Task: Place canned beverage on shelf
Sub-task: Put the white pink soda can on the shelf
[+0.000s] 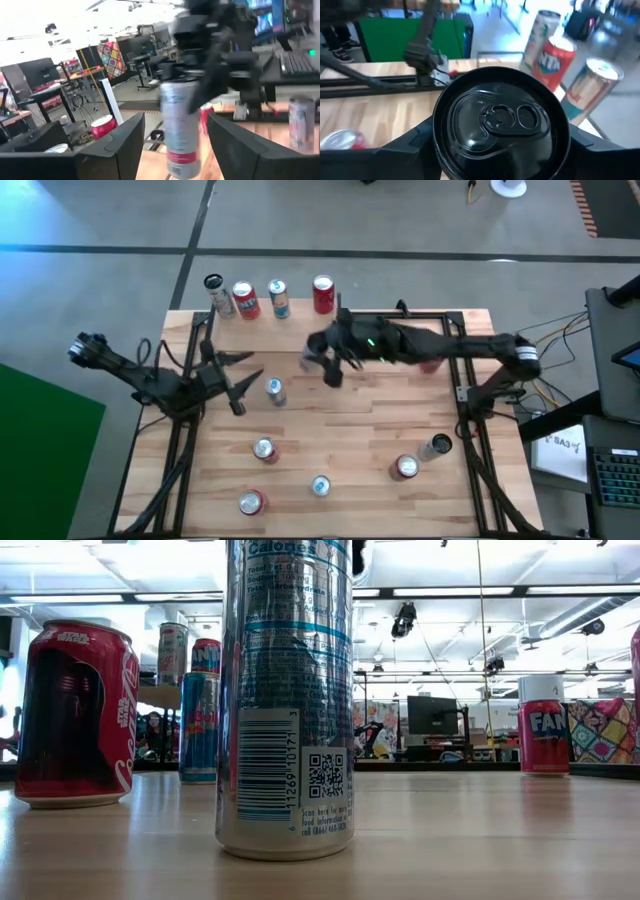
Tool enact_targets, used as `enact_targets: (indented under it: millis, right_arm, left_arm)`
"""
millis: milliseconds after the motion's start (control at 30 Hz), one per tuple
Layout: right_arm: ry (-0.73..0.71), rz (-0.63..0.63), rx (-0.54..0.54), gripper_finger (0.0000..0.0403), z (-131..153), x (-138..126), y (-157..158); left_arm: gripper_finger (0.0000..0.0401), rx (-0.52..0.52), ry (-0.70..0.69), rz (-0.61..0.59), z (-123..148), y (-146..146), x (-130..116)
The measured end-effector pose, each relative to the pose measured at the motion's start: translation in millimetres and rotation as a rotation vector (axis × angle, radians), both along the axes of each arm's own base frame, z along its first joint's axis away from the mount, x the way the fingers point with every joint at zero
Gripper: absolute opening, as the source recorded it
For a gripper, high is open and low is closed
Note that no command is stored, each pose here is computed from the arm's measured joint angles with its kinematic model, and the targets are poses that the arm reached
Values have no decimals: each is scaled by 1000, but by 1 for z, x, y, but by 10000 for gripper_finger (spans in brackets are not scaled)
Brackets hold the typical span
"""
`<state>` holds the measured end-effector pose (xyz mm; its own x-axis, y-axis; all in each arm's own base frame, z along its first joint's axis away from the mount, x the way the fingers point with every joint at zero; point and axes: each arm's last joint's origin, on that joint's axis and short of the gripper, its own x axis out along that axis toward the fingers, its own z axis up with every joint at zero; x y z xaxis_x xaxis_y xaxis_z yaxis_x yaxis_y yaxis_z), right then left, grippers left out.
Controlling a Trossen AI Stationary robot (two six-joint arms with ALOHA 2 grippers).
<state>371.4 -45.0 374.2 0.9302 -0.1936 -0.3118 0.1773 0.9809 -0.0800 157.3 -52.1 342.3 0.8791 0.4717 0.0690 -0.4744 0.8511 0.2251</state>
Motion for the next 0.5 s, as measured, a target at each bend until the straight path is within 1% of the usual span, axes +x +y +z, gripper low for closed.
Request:
enact_targets:
  millis: [100, 267, 433, 500]
  right_arm:
    - [34, -33, 53, 238, 2, 14, -22]
    - [75, -79, 60, 238, 3, 36, -45]
    - [123, -105, 67, 238, -5, 60, -63]
    - [135, -109, 58, 238, -7, 68, -69]
  left_arm:
    - [201, 15, 45, -1, 2, 3, -6]
    - [201, 29, 86, -1, -2, 8, -16]
    - [201, 40, 96, 1, -9, 11, -22]
    - [201, 37, 93, 28, -10, 13, -25]
